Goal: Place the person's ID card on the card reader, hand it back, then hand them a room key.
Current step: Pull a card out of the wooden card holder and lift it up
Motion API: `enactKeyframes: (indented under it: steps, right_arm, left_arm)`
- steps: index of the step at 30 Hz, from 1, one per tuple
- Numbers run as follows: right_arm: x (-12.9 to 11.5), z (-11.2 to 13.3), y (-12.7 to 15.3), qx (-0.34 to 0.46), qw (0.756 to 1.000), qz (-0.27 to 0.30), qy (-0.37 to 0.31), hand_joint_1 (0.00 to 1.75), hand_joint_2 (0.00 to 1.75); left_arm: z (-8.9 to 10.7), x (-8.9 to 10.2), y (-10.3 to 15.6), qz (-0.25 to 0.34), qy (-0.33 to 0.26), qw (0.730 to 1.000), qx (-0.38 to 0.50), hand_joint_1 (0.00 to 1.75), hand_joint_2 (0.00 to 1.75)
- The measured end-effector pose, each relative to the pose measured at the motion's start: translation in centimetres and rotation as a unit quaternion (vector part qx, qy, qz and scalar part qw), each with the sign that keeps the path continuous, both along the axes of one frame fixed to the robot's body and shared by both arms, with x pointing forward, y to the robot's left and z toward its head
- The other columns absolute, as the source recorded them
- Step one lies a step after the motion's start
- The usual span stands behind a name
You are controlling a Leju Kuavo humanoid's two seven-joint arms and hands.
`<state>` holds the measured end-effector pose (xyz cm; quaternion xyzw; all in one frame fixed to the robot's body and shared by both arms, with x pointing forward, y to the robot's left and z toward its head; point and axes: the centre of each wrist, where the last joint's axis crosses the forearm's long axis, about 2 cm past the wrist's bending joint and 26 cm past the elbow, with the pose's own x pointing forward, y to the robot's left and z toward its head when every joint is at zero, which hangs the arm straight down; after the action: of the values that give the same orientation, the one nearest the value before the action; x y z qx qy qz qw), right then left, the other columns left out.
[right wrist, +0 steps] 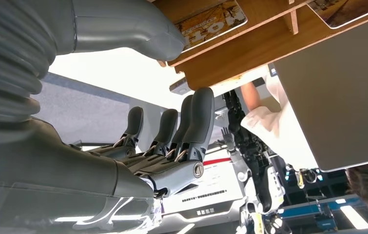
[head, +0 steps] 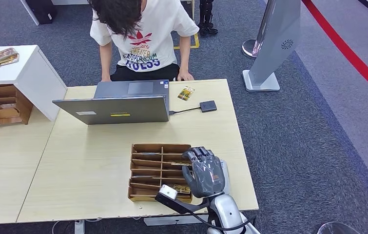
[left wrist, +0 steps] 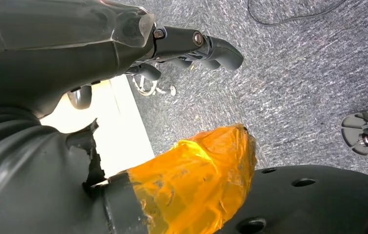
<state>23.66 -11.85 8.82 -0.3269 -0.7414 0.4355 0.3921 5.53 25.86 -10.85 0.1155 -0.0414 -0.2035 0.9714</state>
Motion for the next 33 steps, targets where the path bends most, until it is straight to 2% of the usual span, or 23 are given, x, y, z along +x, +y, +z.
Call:
enactKeyframes:
  steps: [6,33]
  right_arm:
    - [0.0,0.0,0.1,0.000,1.000,0.003,0.009,0.81,1.75]
    - [0.5,-1.0,0.8,-0.007,0.999,0.011,0.046,0.93,1.75]
  left_arm:
    - [0.0,0.0,0.0,0.001,-0.001,1.000,-0.001,0.00,0.00]
    - [0.0,0.3,0.0,-0.002,-0.002,1.000,-0.004,0.00,0.00]
